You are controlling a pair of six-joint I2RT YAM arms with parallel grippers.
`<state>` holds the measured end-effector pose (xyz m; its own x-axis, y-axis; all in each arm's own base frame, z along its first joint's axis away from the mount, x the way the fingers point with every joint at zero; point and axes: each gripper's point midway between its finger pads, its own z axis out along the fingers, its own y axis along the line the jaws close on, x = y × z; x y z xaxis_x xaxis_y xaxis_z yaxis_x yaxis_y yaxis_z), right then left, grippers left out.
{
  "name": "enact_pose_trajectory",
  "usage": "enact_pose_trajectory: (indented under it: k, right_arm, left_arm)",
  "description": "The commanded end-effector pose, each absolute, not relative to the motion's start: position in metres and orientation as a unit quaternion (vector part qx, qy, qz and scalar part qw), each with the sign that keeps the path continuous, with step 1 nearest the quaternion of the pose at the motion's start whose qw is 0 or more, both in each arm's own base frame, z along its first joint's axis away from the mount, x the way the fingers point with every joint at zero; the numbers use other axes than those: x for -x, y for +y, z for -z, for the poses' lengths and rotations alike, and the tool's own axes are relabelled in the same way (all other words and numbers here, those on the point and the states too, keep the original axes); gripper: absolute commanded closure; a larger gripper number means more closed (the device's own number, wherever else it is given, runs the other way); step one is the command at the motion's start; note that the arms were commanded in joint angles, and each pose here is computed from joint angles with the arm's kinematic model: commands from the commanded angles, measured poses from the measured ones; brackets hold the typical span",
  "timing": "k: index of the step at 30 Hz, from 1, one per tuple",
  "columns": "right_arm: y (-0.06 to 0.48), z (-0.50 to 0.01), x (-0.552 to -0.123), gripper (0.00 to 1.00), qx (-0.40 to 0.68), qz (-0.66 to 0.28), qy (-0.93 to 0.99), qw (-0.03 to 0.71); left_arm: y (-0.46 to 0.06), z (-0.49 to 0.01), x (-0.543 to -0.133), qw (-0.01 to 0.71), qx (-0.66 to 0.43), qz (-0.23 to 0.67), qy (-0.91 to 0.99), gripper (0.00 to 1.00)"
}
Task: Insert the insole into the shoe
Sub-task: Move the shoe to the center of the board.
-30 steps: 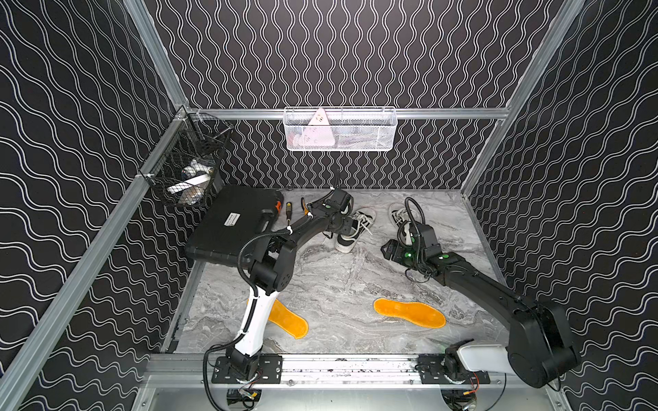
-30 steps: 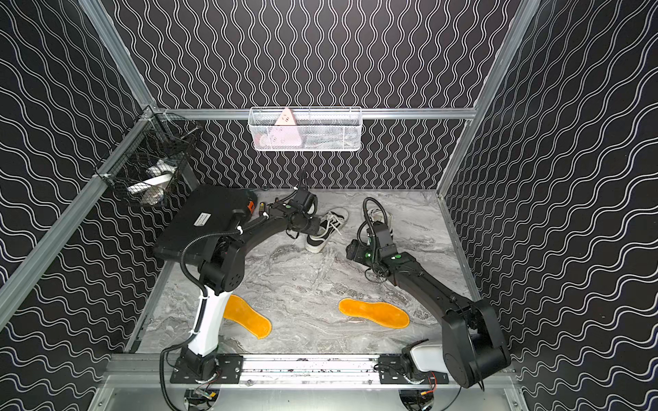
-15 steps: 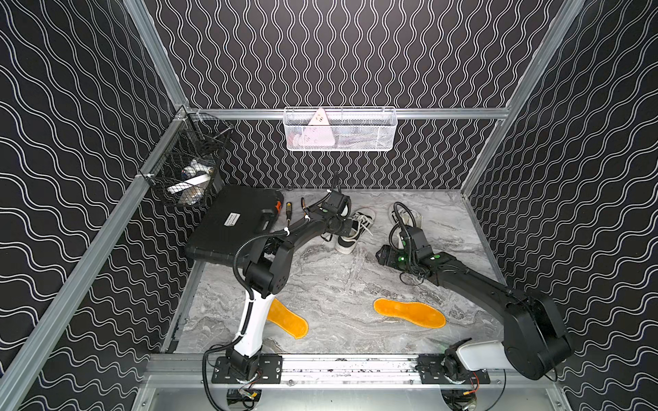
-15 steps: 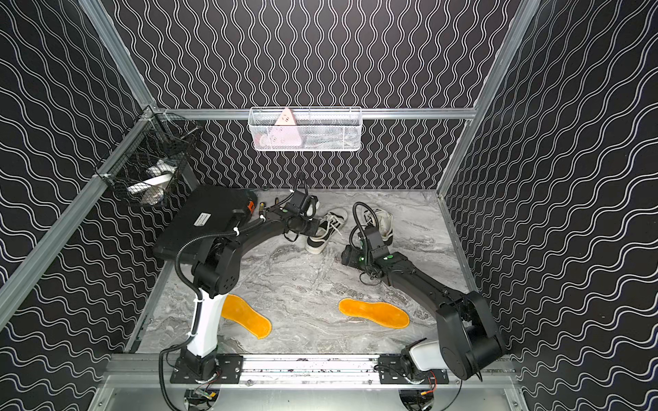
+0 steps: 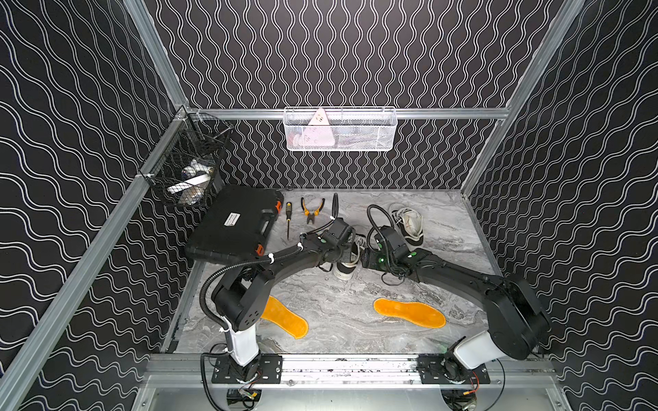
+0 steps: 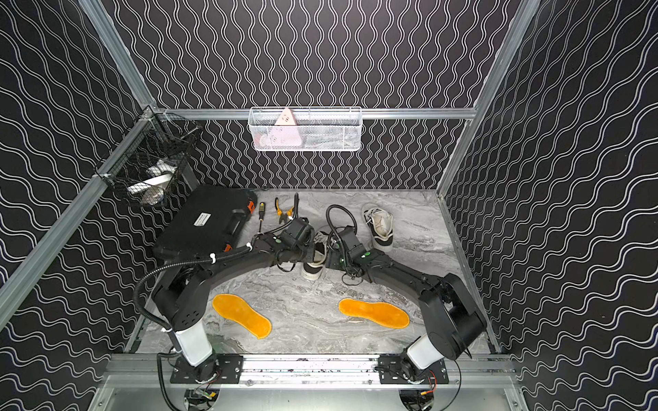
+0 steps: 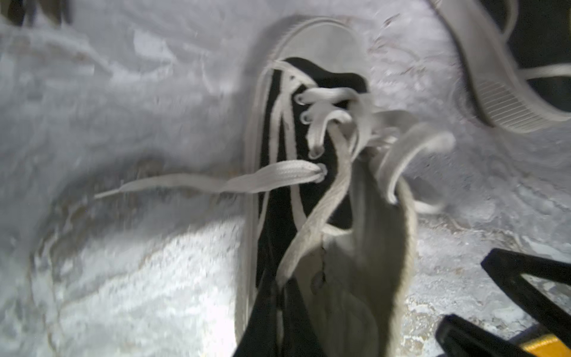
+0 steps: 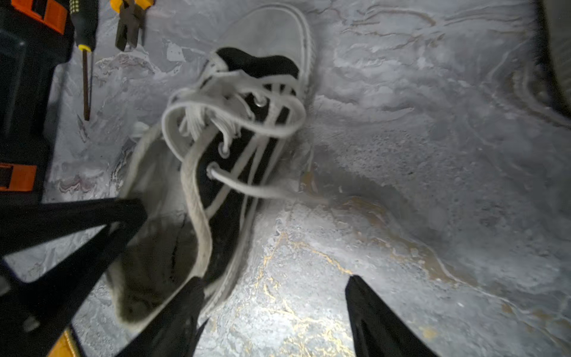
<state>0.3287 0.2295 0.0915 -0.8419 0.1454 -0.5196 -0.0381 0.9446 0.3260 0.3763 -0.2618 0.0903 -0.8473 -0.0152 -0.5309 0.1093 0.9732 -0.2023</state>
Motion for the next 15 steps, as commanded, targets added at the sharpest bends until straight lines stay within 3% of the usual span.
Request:
enact_pose_trajectory:
  k: [1, 4, 9, 15]
  right_arm:
    - [0.227, -0.085, -0.329, 0.34, -0.037, -0.142, 0.95, 0.277]
    - [0.225, -0.078, -0.323, 0.4, -0.038, -0.14, 0.952, 0.27]
    - [0.221, -0.071, -0.315, 0.46, -0.041, -0.143, 0.953, 0.264]
    - [0.224, -0.072, -0.316, 0.55, -0.036, -0.145, 0.953, 0.265]
  left_arm:
    - [-0.268, -0.098, -0.37, 0.302, 0.03, 0.103, 0.947, 0.97]
    - [-0.273, -0.094, -0.356, 0.3, 0.043, 0.098, 0.948, 0.96]
    - [-0.282, -0.089, -0.339, 0.28, 0.057, 0.13, 0.949, 0.64]
    - [-0.289, -0.098, -0.337, 0.276, -0.008, 0.138, 0.951, 0.39]
